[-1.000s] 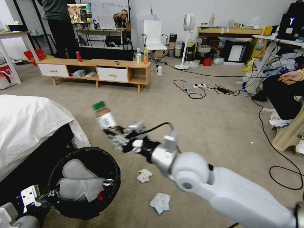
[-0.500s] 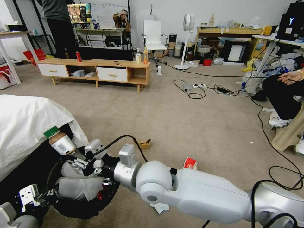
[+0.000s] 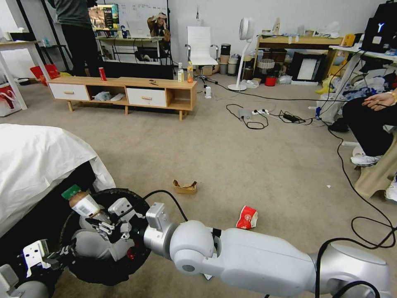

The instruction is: Pick up the trash bin and place the garbage on the floor into it.

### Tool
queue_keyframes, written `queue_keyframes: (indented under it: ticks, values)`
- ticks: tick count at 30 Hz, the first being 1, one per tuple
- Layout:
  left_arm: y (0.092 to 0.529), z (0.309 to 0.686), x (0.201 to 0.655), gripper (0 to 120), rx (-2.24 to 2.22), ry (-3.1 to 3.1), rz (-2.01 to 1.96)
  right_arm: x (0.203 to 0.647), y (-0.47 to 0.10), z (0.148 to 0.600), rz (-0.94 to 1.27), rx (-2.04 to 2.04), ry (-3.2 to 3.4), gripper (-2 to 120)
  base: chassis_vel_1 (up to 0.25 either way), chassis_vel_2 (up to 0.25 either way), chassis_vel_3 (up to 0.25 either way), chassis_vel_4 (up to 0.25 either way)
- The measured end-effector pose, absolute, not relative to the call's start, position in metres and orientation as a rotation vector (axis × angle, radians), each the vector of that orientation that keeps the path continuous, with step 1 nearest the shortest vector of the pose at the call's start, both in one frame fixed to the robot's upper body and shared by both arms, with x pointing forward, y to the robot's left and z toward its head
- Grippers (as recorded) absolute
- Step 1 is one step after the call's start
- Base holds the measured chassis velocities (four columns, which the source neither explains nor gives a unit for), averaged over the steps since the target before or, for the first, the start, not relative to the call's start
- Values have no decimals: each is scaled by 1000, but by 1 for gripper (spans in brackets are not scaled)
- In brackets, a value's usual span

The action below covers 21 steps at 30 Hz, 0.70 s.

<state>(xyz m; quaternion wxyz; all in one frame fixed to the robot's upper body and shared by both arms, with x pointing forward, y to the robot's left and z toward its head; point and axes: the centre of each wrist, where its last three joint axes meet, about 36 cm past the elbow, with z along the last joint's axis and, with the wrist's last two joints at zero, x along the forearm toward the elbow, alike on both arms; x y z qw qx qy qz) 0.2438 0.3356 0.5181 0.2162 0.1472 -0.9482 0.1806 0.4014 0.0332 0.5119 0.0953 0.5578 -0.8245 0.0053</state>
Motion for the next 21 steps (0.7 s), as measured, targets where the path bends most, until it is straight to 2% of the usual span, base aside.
queue_keyframes:
  ticks: [19,21]
  values:
    - [330,517,244,3,392,-2623,507,401,29,478,42,1604,-2449,26,0,0,0,0]
    - [330,515,244,3,393,-2620,506,400,24,474,42,1586,-2449,30,0,0,0,0]
